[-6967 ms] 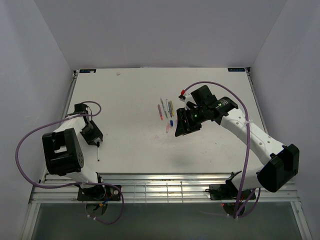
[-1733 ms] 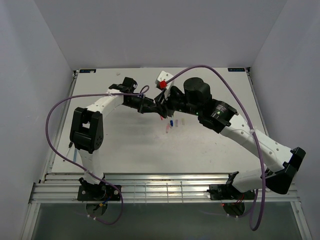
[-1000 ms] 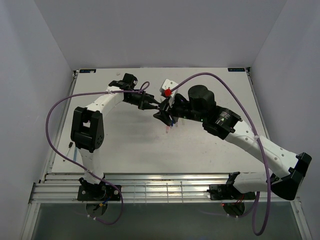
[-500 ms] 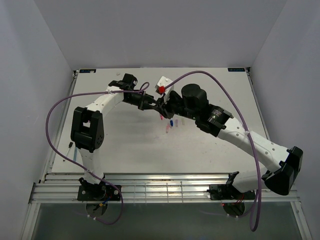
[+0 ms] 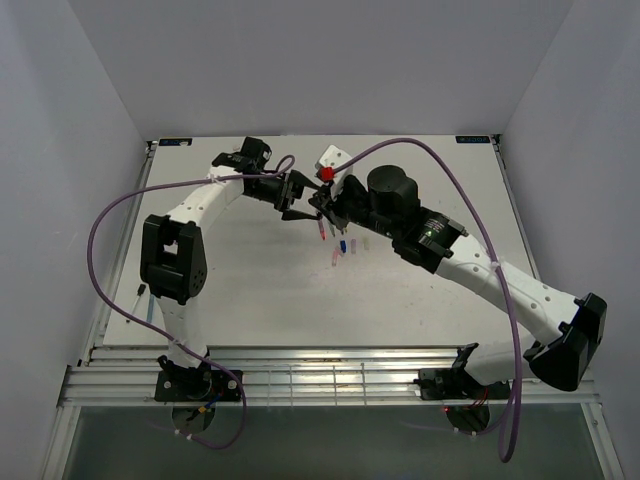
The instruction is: Open the pen caps
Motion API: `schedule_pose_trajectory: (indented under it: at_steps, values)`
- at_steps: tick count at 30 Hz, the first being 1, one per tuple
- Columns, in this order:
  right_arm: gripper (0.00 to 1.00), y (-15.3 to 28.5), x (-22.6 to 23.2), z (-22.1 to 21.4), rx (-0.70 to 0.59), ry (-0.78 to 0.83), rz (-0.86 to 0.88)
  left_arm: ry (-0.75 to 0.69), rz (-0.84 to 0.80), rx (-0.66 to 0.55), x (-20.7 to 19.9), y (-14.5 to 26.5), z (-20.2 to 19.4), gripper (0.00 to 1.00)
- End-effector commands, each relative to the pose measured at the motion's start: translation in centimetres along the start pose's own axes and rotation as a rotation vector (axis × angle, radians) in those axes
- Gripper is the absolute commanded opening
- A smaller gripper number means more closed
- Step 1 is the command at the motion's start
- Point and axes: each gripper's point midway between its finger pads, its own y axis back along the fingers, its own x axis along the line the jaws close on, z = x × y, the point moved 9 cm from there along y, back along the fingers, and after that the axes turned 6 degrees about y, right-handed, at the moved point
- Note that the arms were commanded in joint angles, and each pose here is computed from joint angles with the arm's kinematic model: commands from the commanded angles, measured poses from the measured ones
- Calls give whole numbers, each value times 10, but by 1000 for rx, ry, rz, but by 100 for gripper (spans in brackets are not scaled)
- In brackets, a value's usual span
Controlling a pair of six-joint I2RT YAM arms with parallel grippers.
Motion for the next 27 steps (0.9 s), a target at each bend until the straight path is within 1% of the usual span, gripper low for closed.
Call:
schedule_pose_trajectory:
  at_steps: [1, 4, 5, 7, 8, 9, 10, 11, 13, 14, 15, 16, 17, 18, 19, 20, 21, 22, 23, 24, 25, 26, 27]
  values:
    - [8, 10, 6, 11, -59, -41, 28, -98, -45, -73, -18, 18, -14, 68]
    - [8, 16, 5, 16, -58, -66, 12, -127, -75, -182, -18, 35, -12, 70]
    - [8, 17, 4, 16, -51, -81, -2, -138, -77, -252, -17, 39, -7, 70]
    - [8, 20, 1, 19, -19, -129, -41, -145, -85, -353, -13, 54, -3, 70]
    - [8, 22, 0, 21, -5, -145, -54, -177, -64, -443, -10, 57, 3, 70]
    - [8, 21, 0, 14, 60, -186, -78, -193, -56, -492, -9, 59, 6, 71]
    - [8, 22, -1, 15, 75, -202, -91, -224, -51, -545, -12, 63, 6, 71]
    - [8, 25, -2, 18, 78, -226, -107, -278, -15, -648, -10, 64, 10, 71]
    - [8, 33, -6, 16, 125, -327, -147, -335, 19, -758, -10, 68, 9, 71]
    - [8, 37, -9, 17, 130, -367, -157, -400, 37, -822, -8, 71, 1, 71]
    - [8, 41, -9, 16, 134, -415, -123, -437, 60, -914, -7, 76, 1, 71]
    - [8, 47, -21, 6, 178, -536, -148, -517, 57, -963, -10, 78, -4, 71]
    - [8, 49, -24, -1, 195, -606, -112, -593, 54, -1010, -7, 79, -17, 72]
    - [8, 52, -23, -5, 200, -681, -5, -695, 72, -1064, -4, 81, -21, 72]
    - [8, 57, -36, -15, 222, -774, -24, -817, 47, -1099, -8, 81, -27, 77]
    - [8, 59, -38, -19, 240, -806, 1, -863, 60, -1101, 2, 79, -24, 78]
    - [8, 57, -39, -20, 262, -835, 54, -1003, 65, -1092, 6, 79, -40, 78]
    - [8, 57, -43, -21, 279, -858, 65, -1088, 59, -1075, 7, 77, -44, 79]
    - [8, 59, -42, -22, 314, -881, 92, -1144, 64, -1052, 12, 75, -47, 79]
    - [8, 55, -43, -17, 315, -893, 142, -1207, 73, -1045, 24, 69, -57, 79]
    - [8, 54, -44, -14, 317, -902, 158, -1365, 90, -1023, 27, 58, -65, 79]
    - [8, 54, -43, -13, 334, -920, 176, -1453, 90, -1013, 33, 50, -72, 79]
    - [8, 49, -43, -13, 348, -940, 215, -1488, 104, -980, 50, 41, -63, 79]
